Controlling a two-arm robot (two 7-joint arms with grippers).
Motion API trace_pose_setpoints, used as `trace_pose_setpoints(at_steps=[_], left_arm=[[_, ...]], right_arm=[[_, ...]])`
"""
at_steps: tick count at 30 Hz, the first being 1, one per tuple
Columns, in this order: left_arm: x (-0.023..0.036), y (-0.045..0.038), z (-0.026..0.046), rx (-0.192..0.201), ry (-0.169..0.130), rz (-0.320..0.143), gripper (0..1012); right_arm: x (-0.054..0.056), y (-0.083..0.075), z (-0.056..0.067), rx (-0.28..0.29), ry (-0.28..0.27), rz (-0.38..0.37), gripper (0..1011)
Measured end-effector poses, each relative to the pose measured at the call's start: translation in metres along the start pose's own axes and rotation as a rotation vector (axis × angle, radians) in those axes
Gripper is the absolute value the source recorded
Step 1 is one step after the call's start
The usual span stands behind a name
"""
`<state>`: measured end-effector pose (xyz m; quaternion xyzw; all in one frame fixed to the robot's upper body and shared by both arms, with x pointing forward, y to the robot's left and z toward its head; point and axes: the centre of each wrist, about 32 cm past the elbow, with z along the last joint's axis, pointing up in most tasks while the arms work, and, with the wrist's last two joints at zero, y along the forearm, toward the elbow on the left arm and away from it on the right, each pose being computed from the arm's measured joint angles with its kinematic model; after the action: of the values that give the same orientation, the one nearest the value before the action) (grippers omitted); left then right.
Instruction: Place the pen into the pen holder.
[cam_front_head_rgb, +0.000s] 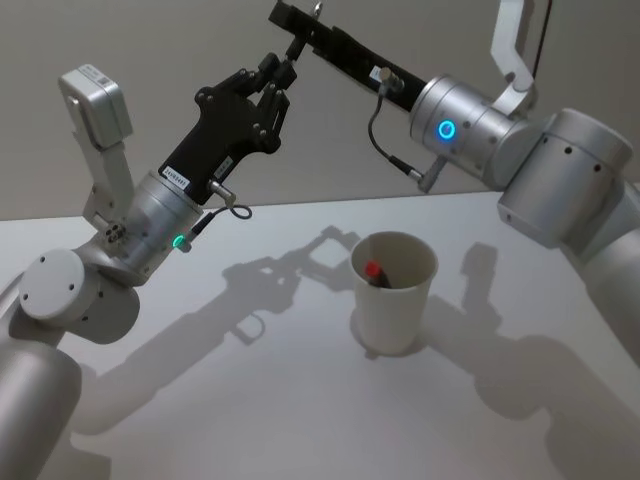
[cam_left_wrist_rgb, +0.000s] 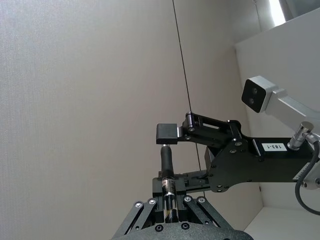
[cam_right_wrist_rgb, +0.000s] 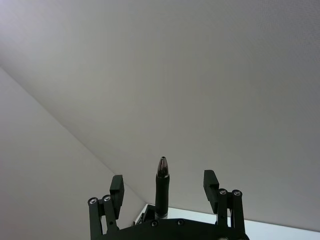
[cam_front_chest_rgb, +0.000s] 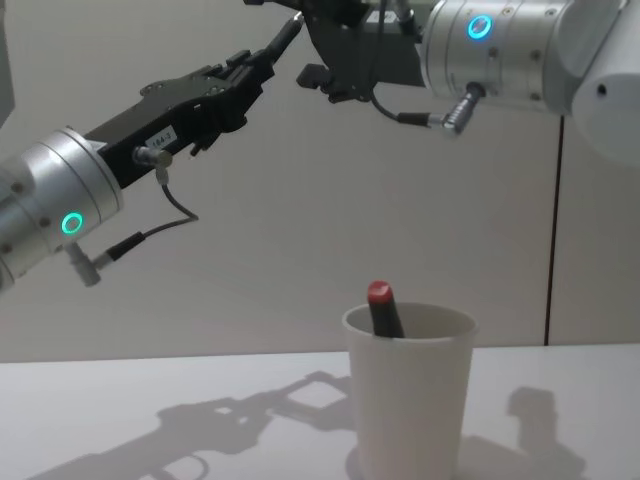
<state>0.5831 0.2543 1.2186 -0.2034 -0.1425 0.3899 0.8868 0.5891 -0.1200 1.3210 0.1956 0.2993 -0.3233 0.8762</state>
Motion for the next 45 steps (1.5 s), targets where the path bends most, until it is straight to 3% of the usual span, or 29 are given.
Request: trace_pose_setpoints(at_steps=[10, 23, 27, 33, 34, 41, 45], left_arm=[[0.0, 0.0, 0.0, 0.0, 0.0, 0.0, 140], [0.0, 0.0, 0.0, 0.0, 0.0, 0.0, 140], [0.0, 0.0, 0.0, 0.0, 0.0, 0.0, 140], [0.0, 0.0, 0.0, 0.001, 0.0, 0.0, 140], [0.0, 0.0, 0.0, 0.001, 0.0, 0.0, 140], [0.0, 0.0, 0.0, 0.0, 0.0, 0.0, 139], [0.0, 0.0, 0.0001, 0.0, 0.0, 0.0, 132]], right_arm=[[0.0023, 0.0016, -0.0023, -0.002, 0.007, -0.004, 998], [0.0036, 0.0023, -0.0036, -0.003, 0.013, -0.005, 652], [0.0037, 0.0026, -0.0039, -0.003, 0.013, -0.004, 486], [0.0036, 0.0028, -0.004, -0.003, 0.014, -0.004, 328], [0.0035, 0.0029, -0.004, -0.003, 0.015, -0.002, 261], [0.004, 0.0027, -0.0041, -0.004, 0.014, -0.005, 128], [0.004, 0.0028, -0.0041, -0.004, 0.015, -0.005, 118]])
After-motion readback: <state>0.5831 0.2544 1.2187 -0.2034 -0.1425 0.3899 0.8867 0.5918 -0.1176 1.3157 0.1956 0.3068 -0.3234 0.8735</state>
